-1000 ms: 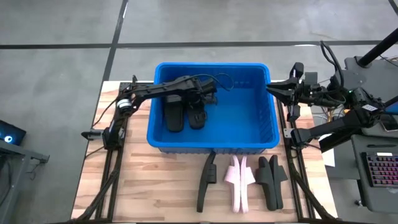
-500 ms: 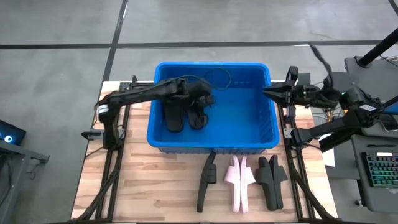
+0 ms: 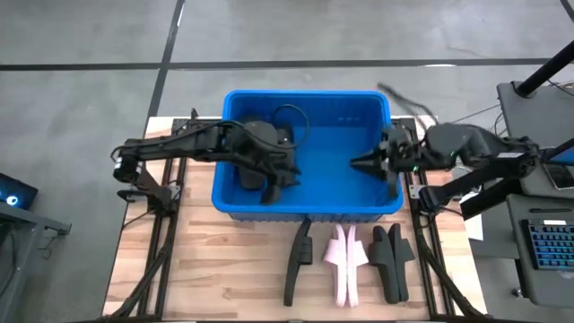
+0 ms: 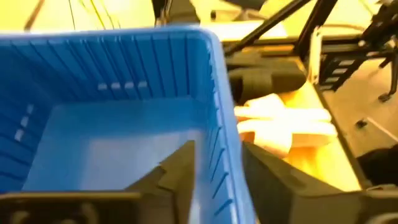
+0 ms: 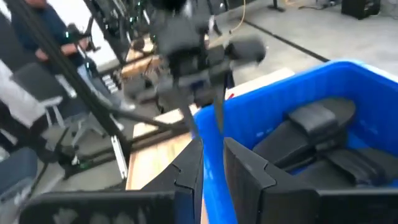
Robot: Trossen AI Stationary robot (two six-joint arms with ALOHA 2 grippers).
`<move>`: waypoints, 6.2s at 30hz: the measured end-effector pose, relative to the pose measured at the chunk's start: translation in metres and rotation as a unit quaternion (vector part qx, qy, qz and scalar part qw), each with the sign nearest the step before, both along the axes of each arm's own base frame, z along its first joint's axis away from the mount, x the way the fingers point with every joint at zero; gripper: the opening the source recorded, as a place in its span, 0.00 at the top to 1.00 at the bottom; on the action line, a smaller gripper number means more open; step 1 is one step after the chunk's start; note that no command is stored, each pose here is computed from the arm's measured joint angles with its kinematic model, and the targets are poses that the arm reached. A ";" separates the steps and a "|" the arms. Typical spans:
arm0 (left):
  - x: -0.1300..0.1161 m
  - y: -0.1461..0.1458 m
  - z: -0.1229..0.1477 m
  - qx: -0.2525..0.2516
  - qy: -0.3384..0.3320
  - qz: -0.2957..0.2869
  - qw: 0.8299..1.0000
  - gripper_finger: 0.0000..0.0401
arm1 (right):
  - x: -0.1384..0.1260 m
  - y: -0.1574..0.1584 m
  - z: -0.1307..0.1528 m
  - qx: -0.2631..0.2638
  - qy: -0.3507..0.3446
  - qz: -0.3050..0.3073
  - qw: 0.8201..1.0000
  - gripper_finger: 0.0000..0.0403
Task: Pick and place slides into bin
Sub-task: Put the black slide into the blue bin
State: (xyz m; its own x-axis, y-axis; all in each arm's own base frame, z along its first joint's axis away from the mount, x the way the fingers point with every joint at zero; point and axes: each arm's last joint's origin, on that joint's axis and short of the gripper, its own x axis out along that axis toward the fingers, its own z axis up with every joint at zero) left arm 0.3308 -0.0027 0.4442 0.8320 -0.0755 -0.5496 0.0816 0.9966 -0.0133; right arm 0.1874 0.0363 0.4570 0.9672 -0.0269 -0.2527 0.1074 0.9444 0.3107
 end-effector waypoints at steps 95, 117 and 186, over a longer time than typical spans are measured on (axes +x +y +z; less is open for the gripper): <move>-0.099 -0.024 0.046 -0.025 -0.071 0.014 0.997 0.95 | 0.143 0.162 -0.274 -0.074 0.314 -0.064 0.944 0.68; -0.099 -0.024 0.046 -0.025 -0.071 0.014 0.997 0.95 | 0.164 0.161 -0.179 -0.064 0.262 0.067 0.961 0.97; -0.069 -0.030 0.050 0.096 -0.158 -0.080 0.980 0.46 | 0.094 0.056 0.048 -0.240 0.162 -0.025 0.957 0.97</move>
State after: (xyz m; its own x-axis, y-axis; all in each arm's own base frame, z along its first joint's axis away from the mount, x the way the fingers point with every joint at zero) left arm 0.2616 -0.0323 0.4937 0.9486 -0.1391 -0.2841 0.2069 0.9523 0.2243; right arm 0.2810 0.0918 0.5051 0.8342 -0.2592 -0.4867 0.1728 0.9611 -0.2157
